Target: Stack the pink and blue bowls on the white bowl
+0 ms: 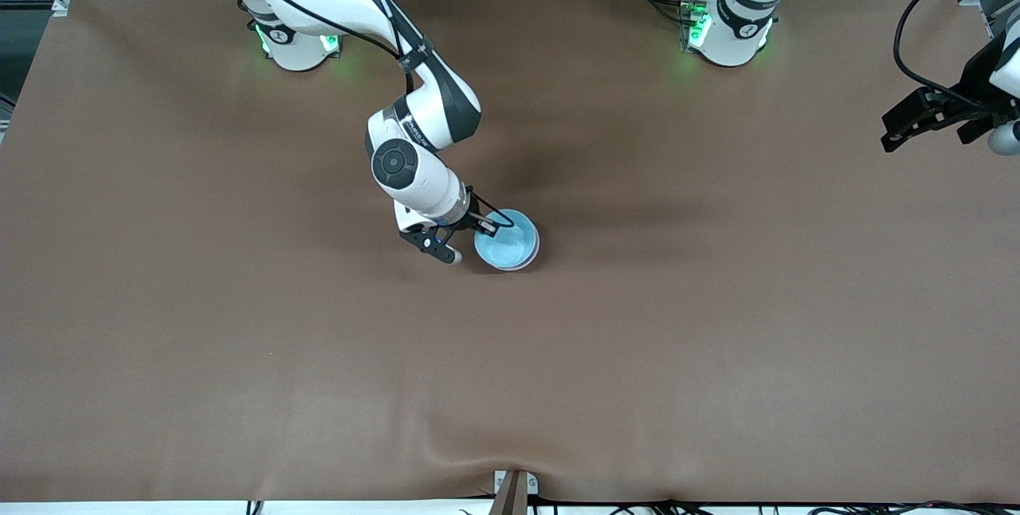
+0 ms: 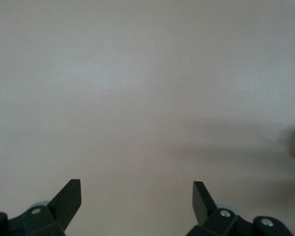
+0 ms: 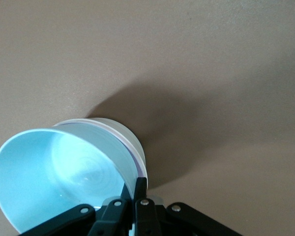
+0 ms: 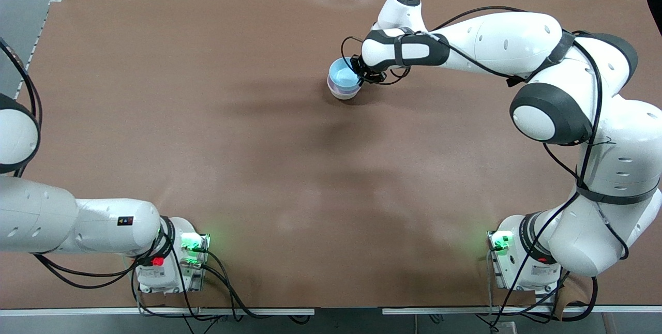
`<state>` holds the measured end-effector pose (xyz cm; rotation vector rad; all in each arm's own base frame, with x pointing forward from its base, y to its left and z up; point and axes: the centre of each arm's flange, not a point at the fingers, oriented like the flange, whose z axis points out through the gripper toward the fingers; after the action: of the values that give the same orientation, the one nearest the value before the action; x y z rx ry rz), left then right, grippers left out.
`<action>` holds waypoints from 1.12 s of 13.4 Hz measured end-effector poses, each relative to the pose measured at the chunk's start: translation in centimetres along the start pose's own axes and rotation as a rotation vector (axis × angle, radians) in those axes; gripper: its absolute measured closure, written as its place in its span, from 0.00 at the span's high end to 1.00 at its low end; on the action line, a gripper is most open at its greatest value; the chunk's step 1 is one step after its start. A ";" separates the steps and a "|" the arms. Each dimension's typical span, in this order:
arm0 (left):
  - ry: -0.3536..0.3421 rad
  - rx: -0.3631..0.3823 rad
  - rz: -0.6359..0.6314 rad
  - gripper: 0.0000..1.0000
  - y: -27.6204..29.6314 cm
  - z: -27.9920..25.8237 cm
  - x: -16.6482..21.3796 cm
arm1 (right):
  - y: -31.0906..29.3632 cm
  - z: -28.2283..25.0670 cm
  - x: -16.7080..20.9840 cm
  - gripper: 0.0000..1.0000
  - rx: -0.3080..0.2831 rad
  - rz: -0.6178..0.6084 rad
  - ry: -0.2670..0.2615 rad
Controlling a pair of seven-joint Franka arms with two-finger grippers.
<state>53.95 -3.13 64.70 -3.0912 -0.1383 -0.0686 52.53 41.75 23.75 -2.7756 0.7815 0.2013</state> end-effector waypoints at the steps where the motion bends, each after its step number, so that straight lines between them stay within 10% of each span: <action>1: 0.003 -0.001 0.002 1.00 0.1 0.0 0.0 | 0.0 0.0 0.0 0.10 0.000 0.001 0.000; 9: 0.028 -0.005 0.003 1.00 0.2 -0.2 0.3 | -1.0 -6.0 3.6 0.97 0.060 0.024 0.051; 15: 0.034 -0.006 0.011 1.00 0.7 -0.1 0.4 | 6.7 -16.8 13.0 1.00 -0.027 -0.127 0.014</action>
<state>54.37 -3.75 64.82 -3.0943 -0.1204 -0.1209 61.08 25.18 35.93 -2.8434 0.6072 0.1693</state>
